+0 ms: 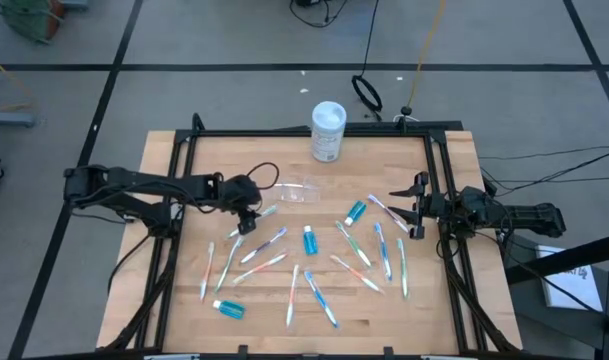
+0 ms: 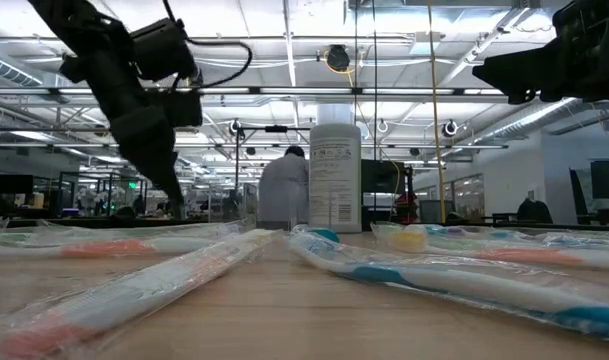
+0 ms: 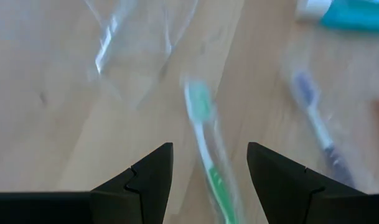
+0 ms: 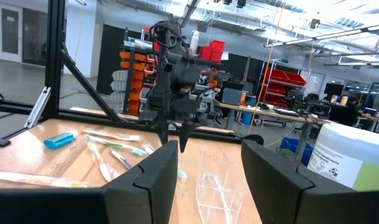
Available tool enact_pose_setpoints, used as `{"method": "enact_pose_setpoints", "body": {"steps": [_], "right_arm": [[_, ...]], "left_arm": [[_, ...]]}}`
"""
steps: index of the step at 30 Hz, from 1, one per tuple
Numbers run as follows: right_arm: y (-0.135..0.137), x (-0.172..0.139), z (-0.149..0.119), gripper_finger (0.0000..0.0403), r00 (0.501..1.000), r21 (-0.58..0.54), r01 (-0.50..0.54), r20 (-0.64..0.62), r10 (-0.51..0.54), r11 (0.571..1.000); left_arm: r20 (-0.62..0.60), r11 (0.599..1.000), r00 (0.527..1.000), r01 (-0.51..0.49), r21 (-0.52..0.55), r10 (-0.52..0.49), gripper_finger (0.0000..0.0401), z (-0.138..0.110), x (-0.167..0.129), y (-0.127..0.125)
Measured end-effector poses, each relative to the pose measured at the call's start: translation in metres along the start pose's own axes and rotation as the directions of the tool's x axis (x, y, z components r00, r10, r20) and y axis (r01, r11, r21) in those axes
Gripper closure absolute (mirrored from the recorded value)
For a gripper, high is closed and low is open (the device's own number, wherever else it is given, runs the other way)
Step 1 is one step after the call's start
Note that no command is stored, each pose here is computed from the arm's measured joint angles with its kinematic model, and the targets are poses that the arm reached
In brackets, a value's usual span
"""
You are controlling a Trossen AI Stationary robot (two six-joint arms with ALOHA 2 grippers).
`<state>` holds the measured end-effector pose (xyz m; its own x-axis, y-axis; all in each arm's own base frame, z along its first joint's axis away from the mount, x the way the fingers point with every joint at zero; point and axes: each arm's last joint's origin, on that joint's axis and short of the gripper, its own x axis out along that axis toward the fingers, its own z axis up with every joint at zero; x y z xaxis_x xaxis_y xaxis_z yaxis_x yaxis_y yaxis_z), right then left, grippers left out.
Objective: Pick & Place toothbrushing station
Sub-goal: Put the green toothbrush into the transparent organizer
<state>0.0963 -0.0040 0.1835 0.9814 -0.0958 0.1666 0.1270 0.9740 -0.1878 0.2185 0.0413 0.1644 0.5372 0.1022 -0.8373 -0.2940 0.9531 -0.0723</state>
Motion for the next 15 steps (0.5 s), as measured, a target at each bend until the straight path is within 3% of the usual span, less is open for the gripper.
{"method": "enact_pose_setpoints", "body": {"steps": [6, 15], "right_arm": [[0.0, 0.0, -0.001, 0.0234, 1.0, -0.002, 0.002, -0.008, -0.002, 1.0], [0.0, 0.0, -0.001, 0.0234, 1.0, 0.0, 0.0, -0.017, 0.0, 1.0]], "left_arm": [[-0.101, 0.999, 0.995, -0.017, -0.049, 0.011, 0.0192, -0.009, 0.023, 0.0], [-0.126, 0.998, 0.992, -0.025, -0.061, 0.017, 0.0192, -0.01, 0.039, -0.001]]}}
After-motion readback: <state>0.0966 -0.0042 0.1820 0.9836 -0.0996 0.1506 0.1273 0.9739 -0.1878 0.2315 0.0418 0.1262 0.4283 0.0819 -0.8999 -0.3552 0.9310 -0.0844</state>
